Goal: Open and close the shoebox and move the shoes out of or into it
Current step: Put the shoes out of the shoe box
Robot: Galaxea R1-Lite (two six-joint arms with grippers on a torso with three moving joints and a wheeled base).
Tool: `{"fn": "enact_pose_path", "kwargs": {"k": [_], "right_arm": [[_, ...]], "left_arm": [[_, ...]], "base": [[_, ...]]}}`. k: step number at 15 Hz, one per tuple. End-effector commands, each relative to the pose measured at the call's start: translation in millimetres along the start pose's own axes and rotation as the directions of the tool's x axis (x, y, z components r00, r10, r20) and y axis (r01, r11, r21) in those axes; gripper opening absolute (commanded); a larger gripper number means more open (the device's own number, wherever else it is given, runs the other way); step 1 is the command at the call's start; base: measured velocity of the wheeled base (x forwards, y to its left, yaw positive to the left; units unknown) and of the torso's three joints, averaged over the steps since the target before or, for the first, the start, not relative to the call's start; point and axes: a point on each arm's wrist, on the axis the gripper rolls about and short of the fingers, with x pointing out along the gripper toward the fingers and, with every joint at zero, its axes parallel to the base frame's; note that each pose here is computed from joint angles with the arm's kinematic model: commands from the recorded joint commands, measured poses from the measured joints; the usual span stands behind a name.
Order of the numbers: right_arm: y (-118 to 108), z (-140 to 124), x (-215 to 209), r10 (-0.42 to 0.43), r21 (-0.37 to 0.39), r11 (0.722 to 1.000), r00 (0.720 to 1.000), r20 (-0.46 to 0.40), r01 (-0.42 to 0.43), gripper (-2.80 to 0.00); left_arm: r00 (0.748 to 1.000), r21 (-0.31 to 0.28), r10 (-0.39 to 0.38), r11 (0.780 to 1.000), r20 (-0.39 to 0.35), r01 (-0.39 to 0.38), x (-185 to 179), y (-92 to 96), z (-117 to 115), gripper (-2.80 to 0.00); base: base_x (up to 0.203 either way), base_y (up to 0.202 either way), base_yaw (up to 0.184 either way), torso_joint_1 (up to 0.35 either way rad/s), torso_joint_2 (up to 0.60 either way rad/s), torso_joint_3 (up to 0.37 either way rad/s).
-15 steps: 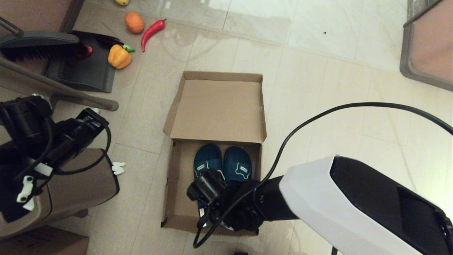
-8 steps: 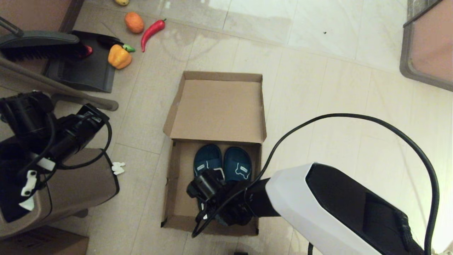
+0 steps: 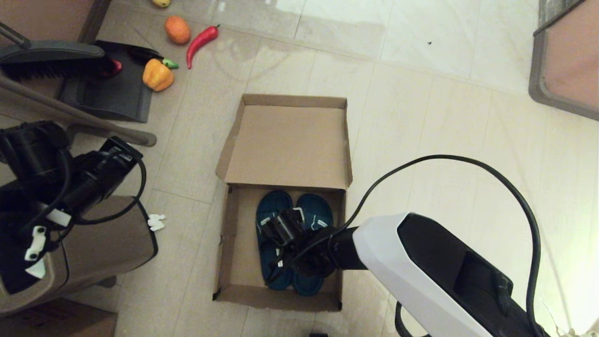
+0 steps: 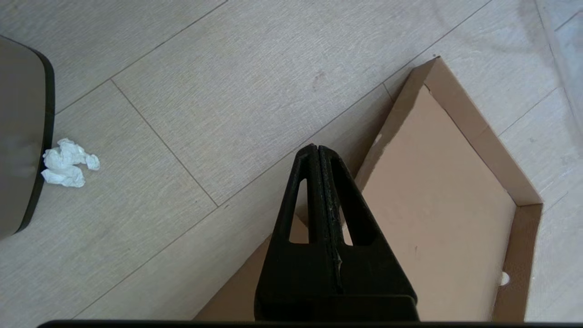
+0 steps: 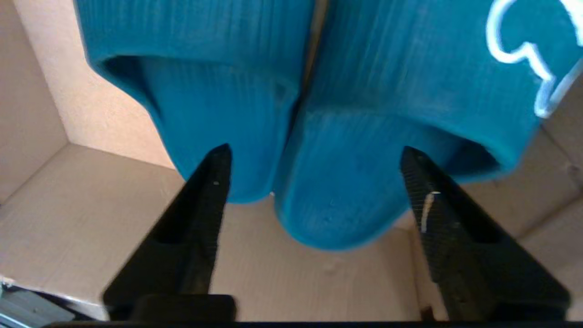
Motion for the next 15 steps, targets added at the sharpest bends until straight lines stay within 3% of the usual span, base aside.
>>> {"fn": "enact_pose_path", "kwargs": {"k": [1, 3, 8, 15], "right_arm": [[-1, -6, 9, -0.006, 0.003, 1.000, 1.000, 0.003, 0.006, 0.00], [4, -8, 18, 0.017, 0.009, 1.000, 0.998, 0.058, -0.017, 0.00], [7, -16, 35, -0.043, -0.013, 0.999, 0.985, 0.169, 0.045, 0.00], [-11, -4, 50, -0.084, 0.012, 0.996, 0.963, 0.256, 0.084, 0.00]], "left_arm": [[1.000, -0.005, -0.004, 1.000, 0.009, 0.004, -6, -0.6, 3, -2.80], [1.000, -0.006, -0.004, 1.000, 0.009, 0.004, -9, -0.1, 3, -2.80], [1.000, -0.007, -0.002, 1.000, 0.006, 0.002, -12, 0.8, 2, -2.80], [1.000, -0.009, -0.011, 1.000, 0.008, 0.011, -16, -0.1, 4, -2.80]], "base": [[0.000, 0.000, 0.000, 0.000, 0.00, 0.000], [0.000, 0.000, 0.000, 0.000, 0.00, 0.000], [0.000, 0.000, 0.000, 0.000, 0.00, 0.000], [0.000, 0.000, 0.000, 0.000, 0.00, 0.000]]}}
